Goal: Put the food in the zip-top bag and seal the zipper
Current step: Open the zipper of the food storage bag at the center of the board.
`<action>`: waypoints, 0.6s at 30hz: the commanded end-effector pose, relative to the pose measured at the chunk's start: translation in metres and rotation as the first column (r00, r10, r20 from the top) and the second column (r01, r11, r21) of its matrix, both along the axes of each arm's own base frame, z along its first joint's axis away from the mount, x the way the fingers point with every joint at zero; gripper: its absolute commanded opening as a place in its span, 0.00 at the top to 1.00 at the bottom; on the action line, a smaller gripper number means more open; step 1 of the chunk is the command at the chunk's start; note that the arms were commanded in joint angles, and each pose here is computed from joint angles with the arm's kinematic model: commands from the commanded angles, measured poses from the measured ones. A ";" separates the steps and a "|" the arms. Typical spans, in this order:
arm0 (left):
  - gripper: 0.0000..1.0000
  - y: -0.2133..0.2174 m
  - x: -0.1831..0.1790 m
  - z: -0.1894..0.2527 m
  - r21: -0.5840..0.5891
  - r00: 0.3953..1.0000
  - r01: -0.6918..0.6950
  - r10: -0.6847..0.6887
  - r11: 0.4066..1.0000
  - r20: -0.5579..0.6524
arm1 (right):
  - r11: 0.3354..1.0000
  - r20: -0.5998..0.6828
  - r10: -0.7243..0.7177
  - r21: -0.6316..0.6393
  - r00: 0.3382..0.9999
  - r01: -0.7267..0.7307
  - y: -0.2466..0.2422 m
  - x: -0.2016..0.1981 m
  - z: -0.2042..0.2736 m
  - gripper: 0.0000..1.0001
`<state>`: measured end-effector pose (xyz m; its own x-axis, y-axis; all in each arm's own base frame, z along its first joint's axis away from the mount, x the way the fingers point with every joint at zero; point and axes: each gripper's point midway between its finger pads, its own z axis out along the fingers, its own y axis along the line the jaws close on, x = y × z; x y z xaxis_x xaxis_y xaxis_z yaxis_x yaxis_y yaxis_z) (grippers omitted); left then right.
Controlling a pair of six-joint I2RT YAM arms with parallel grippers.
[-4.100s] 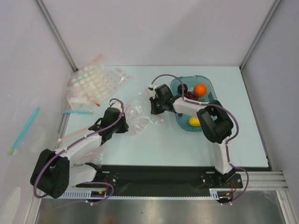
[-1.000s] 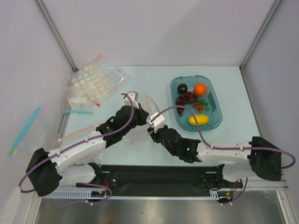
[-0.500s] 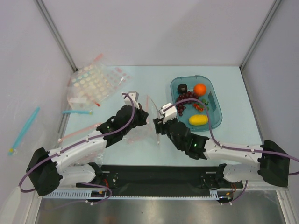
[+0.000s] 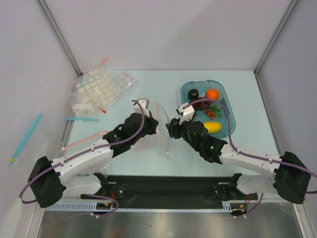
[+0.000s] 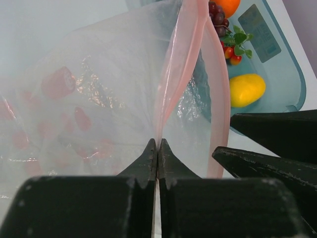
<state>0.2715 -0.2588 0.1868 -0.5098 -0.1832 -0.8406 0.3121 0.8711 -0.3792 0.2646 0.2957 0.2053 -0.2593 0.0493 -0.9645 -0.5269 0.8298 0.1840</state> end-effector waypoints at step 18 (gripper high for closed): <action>0.54 -0.020 -0.009 0.047 0.147 0.985 -0.030 0.004 0.989 0.173 | 0.993 -0.072 -0.115 0.026 0.991 0.117 -0.008 0.011 -0.016 1.00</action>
<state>0.2574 -0.2781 0.2027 -0.4452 -0.0714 -0.8926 0.3796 0.8878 -0.2604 0.2661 0.2986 0.1621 -0.3639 0.0083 -0.9314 -0.4803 0.8551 0.1953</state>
